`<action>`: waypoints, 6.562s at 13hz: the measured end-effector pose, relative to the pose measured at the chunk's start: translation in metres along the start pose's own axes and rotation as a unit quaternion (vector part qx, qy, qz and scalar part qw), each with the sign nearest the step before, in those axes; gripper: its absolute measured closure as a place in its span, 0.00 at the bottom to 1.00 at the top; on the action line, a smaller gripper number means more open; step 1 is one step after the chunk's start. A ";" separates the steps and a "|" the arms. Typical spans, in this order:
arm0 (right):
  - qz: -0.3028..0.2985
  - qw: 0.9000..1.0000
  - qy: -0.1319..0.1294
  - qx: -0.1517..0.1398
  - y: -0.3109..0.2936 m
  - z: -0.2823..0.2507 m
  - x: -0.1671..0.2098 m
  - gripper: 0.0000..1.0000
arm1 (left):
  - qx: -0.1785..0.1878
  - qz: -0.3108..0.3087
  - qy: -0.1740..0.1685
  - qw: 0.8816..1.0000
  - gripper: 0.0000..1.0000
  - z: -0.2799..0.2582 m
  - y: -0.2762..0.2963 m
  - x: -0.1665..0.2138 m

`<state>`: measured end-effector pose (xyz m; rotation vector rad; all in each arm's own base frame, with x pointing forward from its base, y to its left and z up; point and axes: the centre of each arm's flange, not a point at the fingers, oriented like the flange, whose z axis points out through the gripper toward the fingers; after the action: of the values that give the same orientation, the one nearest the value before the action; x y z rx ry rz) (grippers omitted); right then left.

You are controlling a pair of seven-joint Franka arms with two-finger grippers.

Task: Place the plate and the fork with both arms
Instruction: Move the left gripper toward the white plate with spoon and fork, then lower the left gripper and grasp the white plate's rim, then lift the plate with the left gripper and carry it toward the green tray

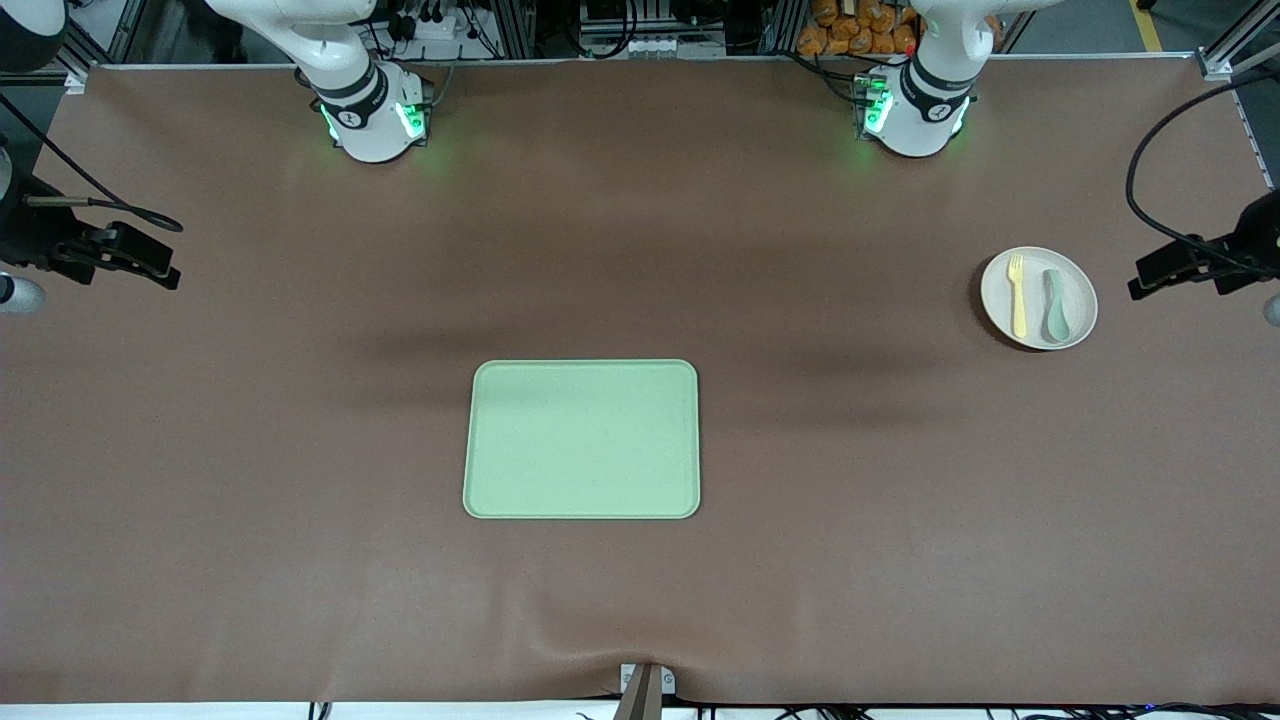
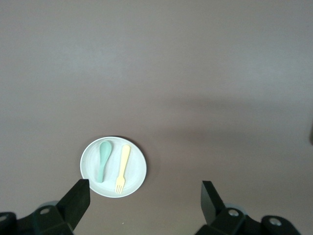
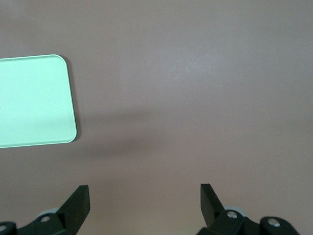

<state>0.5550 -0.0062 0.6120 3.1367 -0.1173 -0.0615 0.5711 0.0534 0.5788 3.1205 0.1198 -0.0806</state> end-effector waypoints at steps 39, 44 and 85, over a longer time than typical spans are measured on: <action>0.000 1.000 0.001 0.000 0.000 0.001 0.001 0.00 | -0.114 0.000 -0.082 0.990 0.36 0.394 -0.259 -0.096; 0.000 1.000 0.001 0.000 0.000 0.001 0.001 0.00 | -0.115 0.000 -0.084 0.990 0.60 0.396 -0.258 -0.099; -0.003 1.000 -0.003 0.000 -0.003 0.004 0.001 0.00 | -0.147 0.022 -0.087 0.985 0.96 0.283 0.149 0.074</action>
<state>0.5557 -0.0032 0.6079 3.1368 -0.1078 -0.0694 0.6422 -0.0947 0.2943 2.8045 0.0539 -0.3047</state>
